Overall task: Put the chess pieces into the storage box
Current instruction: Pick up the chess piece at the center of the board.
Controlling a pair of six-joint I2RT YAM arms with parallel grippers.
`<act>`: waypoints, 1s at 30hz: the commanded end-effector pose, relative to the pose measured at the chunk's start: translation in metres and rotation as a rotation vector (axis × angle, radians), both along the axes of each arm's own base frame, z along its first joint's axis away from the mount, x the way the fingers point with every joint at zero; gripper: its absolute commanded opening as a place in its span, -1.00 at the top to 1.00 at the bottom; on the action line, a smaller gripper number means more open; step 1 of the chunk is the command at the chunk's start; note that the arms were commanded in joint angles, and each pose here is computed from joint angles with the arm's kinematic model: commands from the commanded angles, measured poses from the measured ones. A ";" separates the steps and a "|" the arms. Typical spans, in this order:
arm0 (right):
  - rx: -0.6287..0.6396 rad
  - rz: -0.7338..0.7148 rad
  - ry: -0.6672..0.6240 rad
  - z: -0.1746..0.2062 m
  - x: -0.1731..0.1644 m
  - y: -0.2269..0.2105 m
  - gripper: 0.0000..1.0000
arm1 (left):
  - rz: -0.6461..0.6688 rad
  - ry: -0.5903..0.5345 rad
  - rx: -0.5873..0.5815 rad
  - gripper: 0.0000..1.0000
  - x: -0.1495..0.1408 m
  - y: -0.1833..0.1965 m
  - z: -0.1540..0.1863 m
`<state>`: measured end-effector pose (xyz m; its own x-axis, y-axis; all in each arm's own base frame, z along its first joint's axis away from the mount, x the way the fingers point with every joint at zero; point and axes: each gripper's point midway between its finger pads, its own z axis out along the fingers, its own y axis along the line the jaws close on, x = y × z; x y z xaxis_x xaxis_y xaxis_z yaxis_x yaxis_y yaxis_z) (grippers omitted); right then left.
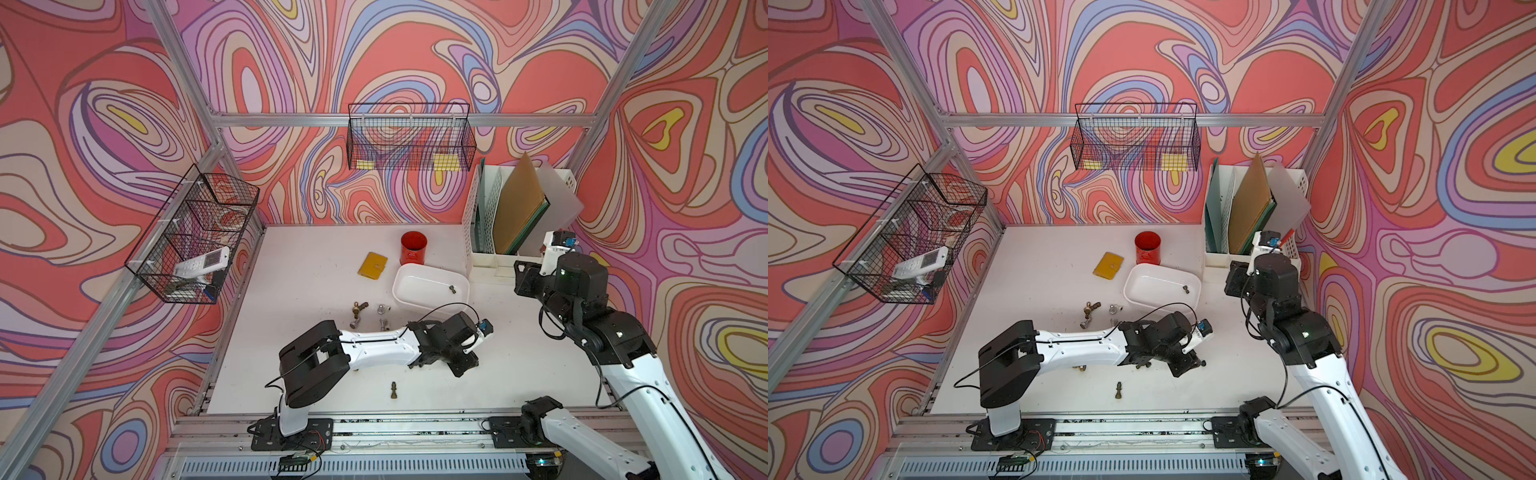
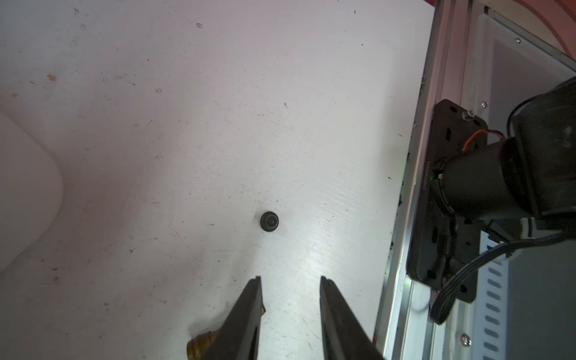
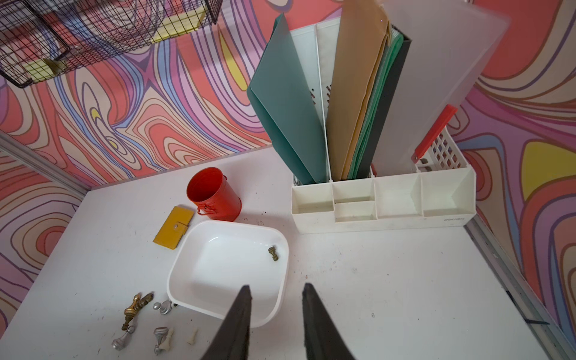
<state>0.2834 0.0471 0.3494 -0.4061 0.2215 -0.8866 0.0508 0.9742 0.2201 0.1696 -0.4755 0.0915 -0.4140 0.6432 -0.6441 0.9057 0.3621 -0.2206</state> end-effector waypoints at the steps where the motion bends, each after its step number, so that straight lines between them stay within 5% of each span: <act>1: -0.029 -0.020 -0.011 0.003 0.000 -0.005 0.41 | -0.009 -0.003 -0.015 0.30 0.004 -0.014 0.002; 30: -0.054 -0.013 -0.014 -0.001 -0.008 -0.008 0.41 | -0.024 0.011 0.180 0.43 0.006 -0.030 -0.058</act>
<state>0.2769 0.0403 0.3550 -0.3789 0.1947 -0.9047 0.0564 0.9807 0.1875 0.1799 -0.5026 0.0397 -0.4186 0.7380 -0.5292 0.9047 0.3895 -0.1726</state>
